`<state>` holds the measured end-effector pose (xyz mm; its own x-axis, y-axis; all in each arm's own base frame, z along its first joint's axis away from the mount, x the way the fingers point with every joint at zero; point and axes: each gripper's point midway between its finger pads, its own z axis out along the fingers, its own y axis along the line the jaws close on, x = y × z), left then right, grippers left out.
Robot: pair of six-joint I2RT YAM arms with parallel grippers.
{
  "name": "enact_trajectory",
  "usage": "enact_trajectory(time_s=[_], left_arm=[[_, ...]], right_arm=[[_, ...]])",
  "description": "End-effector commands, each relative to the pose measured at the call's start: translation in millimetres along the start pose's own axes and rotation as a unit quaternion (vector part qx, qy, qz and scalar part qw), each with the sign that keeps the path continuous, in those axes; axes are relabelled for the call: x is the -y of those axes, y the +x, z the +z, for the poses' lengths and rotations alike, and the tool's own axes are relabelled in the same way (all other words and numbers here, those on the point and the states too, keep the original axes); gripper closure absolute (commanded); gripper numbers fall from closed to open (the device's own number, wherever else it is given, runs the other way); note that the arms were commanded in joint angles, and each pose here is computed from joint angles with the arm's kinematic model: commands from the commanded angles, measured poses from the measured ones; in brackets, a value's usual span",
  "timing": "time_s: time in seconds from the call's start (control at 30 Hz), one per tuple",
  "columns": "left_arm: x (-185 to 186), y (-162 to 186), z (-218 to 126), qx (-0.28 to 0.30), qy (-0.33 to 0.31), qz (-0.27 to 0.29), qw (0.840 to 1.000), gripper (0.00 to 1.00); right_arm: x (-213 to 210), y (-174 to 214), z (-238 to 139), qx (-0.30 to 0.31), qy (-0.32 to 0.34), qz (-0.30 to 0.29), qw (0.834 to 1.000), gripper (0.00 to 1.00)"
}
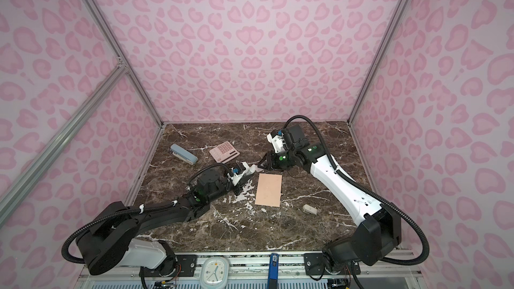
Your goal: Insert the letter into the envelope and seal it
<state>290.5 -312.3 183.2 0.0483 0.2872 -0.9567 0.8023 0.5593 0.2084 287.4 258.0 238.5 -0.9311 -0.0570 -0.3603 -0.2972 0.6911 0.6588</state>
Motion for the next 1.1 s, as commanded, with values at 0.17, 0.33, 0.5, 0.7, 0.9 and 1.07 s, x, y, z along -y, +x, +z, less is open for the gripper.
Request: enact_trajectory(time_s=[0.17,0.33,0.5,0.7,0.9,1.07], left_arm=[[-1,-18,1,0.032,0.003,-0.002,0.999,0.96],[-1,-19,1,0.033,0.006,-0.003,0.999,0.96],[1,-18,2,0.029,0.01,-0.006,1.0,0.96],[3,-19,1,0.028,0.016,-0.005,0.999,0.96],[7,-18,0,0.025,0.024,-0.002,0.999,0.96],[11,-18,1,0.021,0.028,0.006,0.999,0.96]], right_arm=[[-2,-4,7,0.002,-0.013,-0.001,1.0,0.71],[-4,-6,9,0.004,-0.022,-0.001,1.0,0.71],[-6,-8,10,0.004,-0.026,-0.001,1.0,0.71],[-3,-9,13,0.0,-0.026,0.001,1.0,0.71],[-2,-13,14,0.002,-0.03,0.005,1.0,0.71],[-3,-15,15,-0.003,-0.032,0.006,0.999,0.71]])
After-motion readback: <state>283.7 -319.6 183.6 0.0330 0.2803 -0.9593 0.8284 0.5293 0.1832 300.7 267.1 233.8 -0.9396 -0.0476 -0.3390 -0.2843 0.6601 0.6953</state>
